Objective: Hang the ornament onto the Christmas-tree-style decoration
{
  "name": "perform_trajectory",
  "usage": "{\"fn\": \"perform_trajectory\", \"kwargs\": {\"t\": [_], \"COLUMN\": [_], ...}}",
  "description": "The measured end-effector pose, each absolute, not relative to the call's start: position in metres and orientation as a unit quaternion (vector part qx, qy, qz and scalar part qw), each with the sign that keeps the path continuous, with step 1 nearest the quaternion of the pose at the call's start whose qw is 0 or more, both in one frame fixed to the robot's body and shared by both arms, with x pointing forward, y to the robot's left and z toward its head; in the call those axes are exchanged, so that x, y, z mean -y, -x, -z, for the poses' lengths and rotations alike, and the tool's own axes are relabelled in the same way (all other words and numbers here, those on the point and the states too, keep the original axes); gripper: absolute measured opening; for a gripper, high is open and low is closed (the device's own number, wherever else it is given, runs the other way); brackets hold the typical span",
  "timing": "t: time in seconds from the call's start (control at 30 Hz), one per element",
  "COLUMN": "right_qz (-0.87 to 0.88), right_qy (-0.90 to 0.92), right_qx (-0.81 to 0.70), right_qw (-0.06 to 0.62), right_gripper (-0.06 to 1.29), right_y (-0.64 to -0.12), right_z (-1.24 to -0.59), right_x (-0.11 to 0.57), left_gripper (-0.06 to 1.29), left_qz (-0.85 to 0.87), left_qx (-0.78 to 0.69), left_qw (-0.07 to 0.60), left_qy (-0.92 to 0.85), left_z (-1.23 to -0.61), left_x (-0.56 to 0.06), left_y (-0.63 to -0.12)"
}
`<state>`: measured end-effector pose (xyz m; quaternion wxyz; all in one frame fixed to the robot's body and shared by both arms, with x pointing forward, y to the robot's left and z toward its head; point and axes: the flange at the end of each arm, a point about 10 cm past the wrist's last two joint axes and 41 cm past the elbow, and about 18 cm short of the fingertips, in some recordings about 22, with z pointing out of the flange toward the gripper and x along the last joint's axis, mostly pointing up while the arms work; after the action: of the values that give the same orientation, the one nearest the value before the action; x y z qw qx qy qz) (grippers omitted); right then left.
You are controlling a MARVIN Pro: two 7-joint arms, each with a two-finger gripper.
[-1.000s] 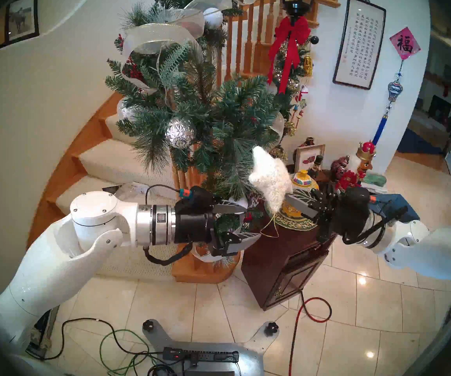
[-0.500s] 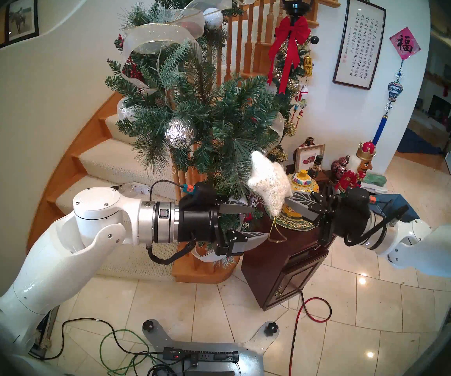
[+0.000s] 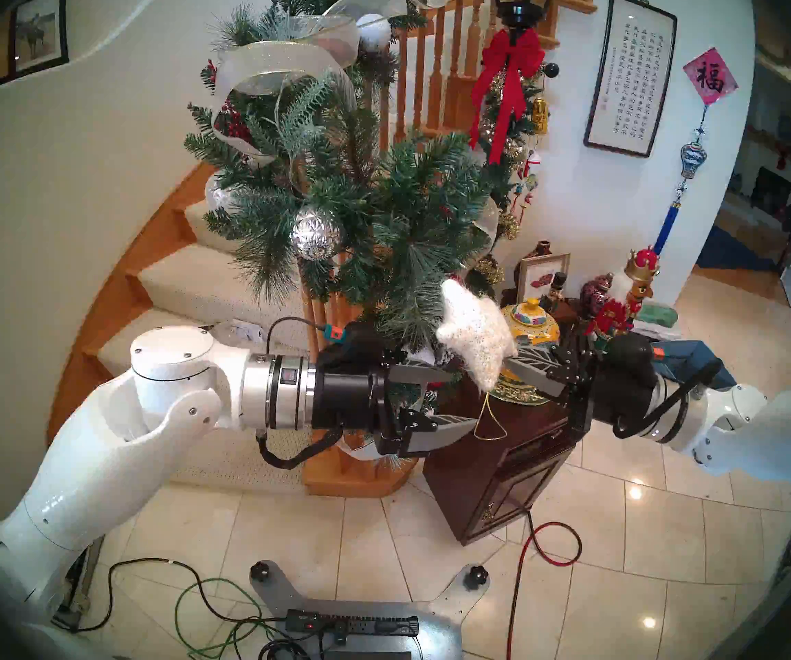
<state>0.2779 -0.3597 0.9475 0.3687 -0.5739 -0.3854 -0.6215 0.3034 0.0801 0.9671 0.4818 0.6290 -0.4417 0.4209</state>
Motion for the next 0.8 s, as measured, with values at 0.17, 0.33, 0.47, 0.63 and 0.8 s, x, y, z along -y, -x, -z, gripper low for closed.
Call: {"fn": "perform_trajectory", "kwargs": {"t": [0.17,0.33,0.47,0.63,0.8], "right_qz": [0.616,0.615,0.615,0.615,0.617], "right_qy": [0.585,0.591,0.599,0.612,0.62], "right_qx": [0.381,0.375,0.367,0.353,0.343], "right_qw": [0.366,0.362,0.358,0.35,0.344], "right_gripper": [-0.04,-0.04,-0.04,-0.04,-0.04], "right_y": [-0.274,-0.272,-0.269,-0.263,-0.259], "right_z": [-0.954,-0.96,-0.966,-0.974,-0.98], "right_x": [0.362,0.364,0.366,0.37,0.373], "left_gripper": [1.23,1.23,1.23,1.23,1.23], "left_qz": [-0.414,-0.408,-0.403,-0.399,-0.399], "left_qx": [0.443,0.445,0.446,0.448,0.449], "left_qw": [0.485,0.489,0.494,0.501,0.505], "left_qy": [-0.63,-0.63,-0.628,-0.624,-0.62], "left_z": [-0.966,-0.965,-0.964,-0.963,-0.964], "left_x": [-0.08,-0.079,-0.077,-0.075,-0.074], "left_y": [-0.302,-0.3,-0.298,-0.295,-0.293]}}
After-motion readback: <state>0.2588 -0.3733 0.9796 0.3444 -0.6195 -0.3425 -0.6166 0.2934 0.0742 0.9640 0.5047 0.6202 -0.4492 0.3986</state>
